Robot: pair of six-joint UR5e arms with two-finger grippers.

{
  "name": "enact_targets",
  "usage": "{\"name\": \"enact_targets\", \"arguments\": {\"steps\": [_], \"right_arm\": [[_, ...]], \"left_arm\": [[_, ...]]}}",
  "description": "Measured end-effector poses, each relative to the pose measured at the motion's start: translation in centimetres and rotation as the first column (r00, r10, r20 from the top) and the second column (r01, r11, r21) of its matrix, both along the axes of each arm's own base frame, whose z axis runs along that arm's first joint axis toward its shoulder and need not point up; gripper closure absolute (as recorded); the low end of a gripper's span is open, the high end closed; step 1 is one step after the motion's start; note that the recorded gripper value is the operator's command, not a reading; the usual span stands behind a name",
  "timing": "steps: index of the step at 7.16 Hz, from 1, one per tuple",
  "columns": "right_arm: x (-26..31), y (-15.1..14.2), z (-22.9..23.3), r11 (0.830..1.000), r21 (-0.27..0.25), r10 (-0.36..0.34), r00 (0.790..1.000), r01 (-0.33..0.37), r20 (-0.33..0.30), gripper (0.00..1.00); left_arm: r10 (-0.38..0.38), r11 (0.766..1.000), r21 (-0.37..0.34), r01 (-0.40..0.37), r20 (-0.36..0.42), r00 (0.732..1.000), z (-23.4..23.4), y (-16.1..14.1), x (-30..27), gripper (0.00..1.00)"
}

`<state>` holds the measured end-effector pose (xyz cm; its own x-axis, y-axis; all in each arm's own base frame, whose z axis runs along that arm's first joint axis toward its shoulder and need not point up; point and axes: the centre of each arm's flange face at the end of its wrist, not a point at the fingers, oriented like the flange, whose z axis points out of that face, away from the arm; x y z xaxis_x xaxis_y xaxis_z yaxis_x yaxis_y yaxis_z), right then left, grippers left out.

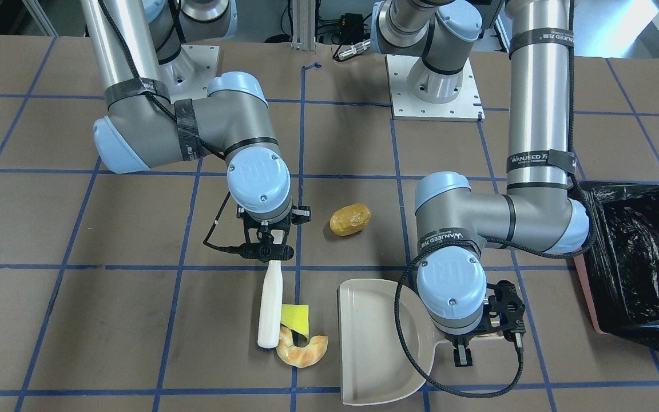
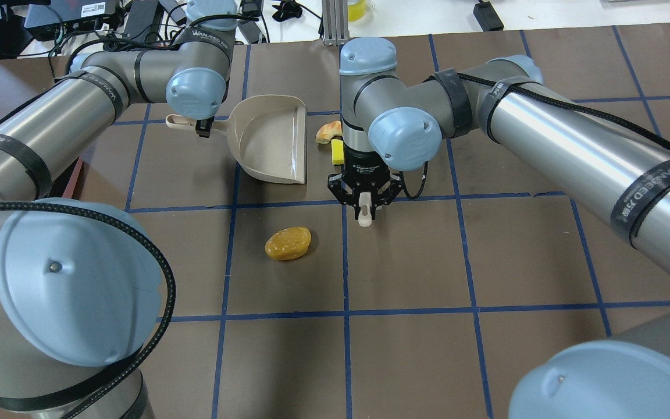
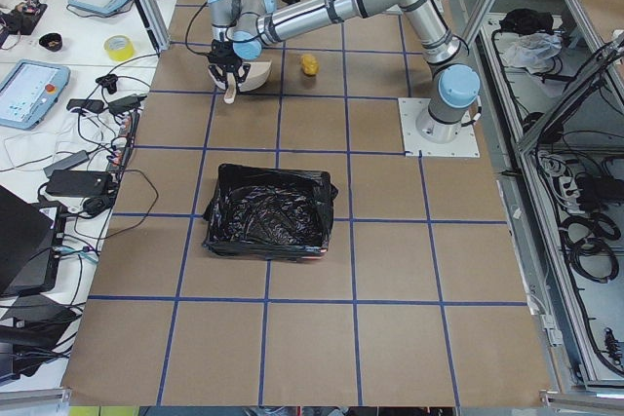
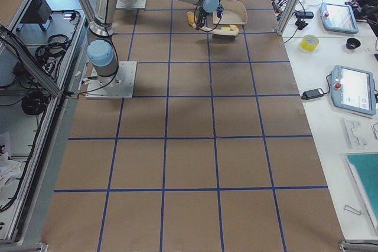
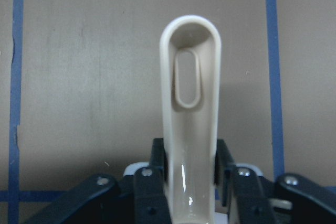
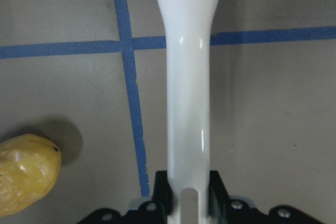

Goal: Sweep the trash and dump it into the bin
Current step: 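Sweep the sponge and snack into the dustpan with the right-held brush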

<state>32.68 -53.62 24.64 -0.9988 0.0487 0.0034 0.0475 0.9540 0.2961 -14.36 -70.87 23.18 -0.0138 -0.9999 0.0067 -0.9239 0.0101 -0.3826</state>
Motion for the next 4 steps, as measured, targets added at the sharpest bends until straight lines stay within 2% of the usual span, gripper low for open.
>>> {"name": "enact_targets", "arguments": {"steps": [2,4], "right_arm": [[0.09,-0.15,0.22,1.0,-0.017,0.0,1.0,0.0,0.006,1.0],[0.75,-0.5,-0.22,0.998,-0.053,0.018,1.0,-0.017,0.022,1.0]], "left_arm": [[0.015,1.0,-0.007,-0.014,0.042,0.999,-0.42,-0.03,-0.05,1.0],[0.03,0.999,-0.015,-0.029,0.048,0.998,-0.62,-0.03,-0.22,1.0]]}}
